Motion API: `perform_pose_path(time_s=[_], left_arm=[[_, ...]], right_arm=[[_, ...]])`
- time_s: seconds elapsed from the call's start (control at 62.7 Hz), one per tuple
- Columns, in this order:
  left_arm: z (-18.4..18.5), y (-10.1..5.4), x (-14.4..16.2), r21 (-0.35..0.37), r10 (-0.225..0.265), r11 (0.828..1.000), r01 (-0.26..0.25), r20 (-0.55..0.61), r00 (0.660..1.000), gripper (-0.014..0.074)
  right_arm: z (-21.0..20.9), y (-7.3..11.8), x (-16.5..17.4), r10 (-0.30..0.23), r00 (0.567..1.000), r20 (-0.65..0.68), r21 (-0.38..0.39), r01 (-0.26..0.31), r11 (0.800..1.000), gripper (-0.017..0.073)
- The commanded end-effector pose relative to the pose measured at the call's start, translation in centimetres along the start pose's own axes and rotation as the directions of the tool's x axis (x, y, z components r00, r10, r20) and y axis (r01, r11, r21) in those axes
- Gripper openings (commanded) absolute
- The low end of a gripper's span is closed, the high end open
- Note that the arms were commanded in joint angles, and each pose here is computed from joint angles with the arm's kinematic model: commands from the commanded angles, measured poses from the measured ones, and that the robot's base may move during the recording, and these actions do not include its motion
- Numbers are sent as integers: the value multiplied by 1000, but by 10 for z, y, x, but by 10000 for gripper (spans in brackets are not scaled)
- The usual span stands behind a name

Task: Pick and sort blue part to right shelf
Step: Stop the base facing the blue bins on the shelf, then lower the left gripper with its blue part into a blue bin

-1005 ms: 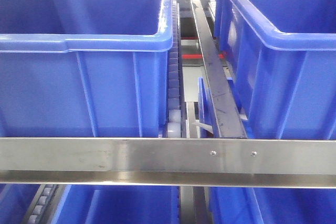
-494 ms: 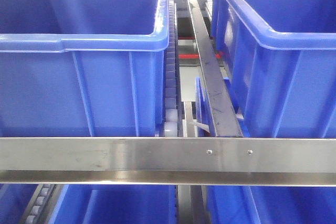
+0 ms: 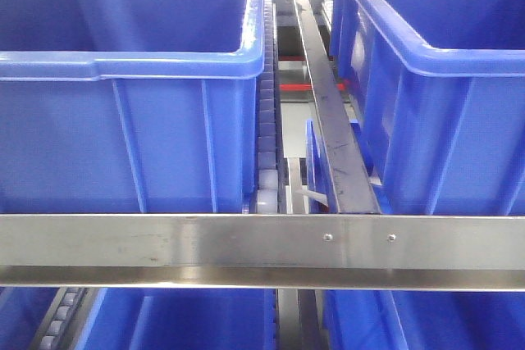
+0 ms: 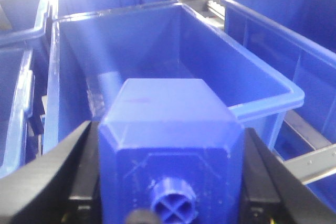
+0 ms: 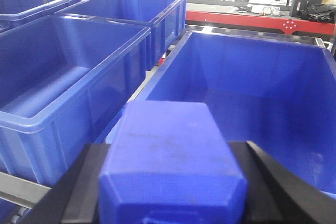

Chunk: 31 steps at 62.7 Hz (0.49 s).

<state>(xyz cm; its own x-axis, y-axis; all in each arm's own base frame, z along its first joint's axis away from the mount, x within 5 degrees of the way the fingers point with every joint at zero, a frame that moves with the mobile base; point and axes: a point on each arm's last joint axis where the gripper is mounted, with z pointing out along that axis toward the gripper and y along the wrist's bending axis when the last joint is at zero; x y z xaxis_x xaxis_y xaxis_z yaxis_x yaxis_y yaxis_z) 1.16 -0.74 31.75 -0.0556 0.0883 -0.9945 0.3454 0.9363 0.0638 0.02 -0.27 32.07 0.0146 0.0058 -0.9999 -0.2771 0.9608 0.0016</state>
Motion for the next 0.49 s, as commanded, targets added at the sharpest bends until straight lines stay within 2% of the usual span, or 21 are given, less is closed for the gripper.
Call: perform_pose_path(time_s=[0.0, 0.096, 0.223, 0.367, 0.478], left_arm=[[6, 2, -23, -13, -6, 1000, 7, 93, 996, 281], [23, 4, -40, -9, -12, 1000, 12, 55, 998, 283], [63, 8, -74, -10, -16, 1000, 16, 0, 1000, 283], [126, 13, -109, -9, -19, 1000, 19, -68, 998, 283], [182, 16, -119, -3, -30, 1000, 29, -147, 989, 283]], right_arm=[[-2, 0, -17, -12, 994, 106, 3, 12, 1000, 260], [-2, 0, -17, -12, 994, 106, 3, 12, 1000, 260], [-2, 0, -17, -12, 994, 106, 3, 12, 1000, 260], [-2, 0, -17, -12, 994, 106, 3, 12, 1000, 260], [-2, 0, -17, -20, 994, 106, 8, 19, 1000, 260]])
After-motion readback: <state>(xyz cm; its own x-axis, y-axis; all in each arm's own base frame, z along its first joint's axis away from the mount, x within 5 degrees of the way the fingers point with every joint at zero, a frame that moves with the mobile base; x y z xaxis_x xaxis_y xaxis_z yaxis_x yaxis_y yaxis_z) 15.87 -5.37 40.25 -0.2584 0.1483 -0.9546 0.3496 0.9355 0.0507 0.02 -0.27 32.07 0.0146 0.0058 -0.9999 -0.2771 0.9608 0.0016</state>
